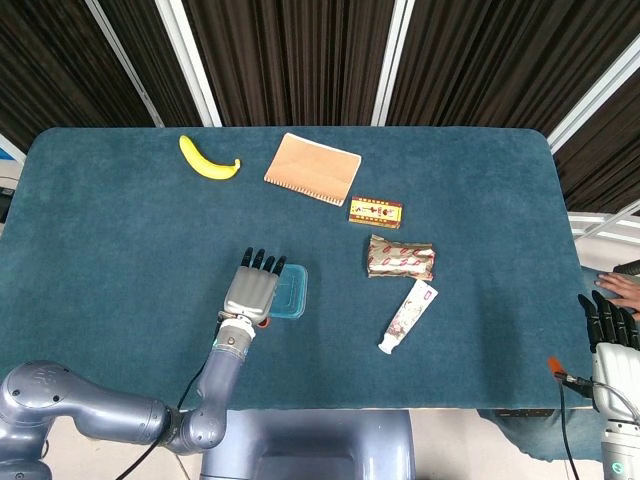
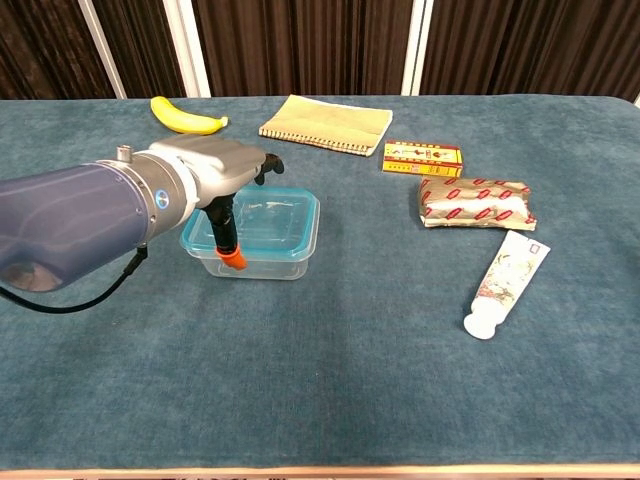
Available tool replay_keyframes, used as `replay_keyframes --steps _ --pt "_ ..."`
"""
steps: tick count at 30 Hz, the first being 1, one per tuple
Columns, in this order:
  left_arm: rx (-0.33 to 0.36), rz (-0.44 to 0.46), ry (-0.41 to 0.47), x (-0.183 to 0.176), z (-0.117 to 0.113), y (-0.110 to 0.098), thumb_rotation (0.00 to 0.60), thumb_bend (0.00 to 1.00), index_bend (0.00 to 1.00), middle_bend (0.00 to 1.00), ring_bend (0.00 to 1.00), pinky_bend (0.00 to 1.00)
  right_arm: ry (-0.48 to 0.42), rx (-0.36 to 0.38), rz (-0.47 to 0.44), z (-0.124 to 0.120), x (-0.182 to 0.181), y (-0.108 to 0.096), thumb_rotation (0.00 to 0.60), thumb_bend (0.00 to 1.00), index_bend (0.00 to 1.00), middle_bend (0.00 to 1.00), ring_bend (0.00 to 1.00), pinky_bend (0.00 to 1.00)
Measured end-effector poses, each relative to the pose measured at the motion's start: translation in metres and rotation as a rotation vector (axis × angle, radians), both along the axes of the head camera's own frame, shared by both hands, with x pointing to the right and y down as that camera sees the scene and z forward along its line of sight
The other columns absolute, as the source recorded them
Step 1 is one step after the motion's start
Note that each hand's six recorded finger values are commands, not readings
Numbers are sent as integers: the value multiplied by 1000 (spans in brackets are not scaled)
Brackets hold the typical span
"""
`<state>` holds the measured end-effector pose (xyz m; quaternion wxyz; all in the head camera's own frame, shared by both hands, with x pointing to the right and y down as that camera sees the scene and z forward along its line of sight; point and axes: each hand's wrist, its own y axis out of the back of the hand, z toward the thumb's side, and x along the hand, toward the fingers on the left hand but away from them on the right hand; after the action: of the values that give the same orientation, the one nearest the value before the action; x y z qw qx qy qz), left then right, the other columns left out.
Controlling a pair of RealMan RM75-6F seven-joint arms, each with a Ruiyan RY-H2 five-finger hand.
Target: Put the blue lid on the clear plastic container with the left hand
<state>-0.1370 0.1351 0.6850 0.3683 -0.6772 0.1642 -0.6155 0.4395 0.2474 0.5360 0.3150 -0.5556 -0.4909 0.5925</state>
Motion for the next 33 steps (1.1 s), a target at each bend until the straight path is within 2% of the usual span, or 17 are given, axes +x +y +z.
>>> replay_keyframes --steps 12,20,33 --pt "10 -4 -10 -1 -1 0 600 121 45 136 0 0 0 -1 0 0 0 0 600 268 52 0 0 0" --pt "31 -2 -7 0 -4 -1 600 121 38 65 0 0 0 -1 -1 0 0 0 600 268 52 0 0 0" --pt "39 64 31 6 -23 12 600 134 37 76 0 0 3 -3 -3 1 -1 0 600 268 51 0 0 0"
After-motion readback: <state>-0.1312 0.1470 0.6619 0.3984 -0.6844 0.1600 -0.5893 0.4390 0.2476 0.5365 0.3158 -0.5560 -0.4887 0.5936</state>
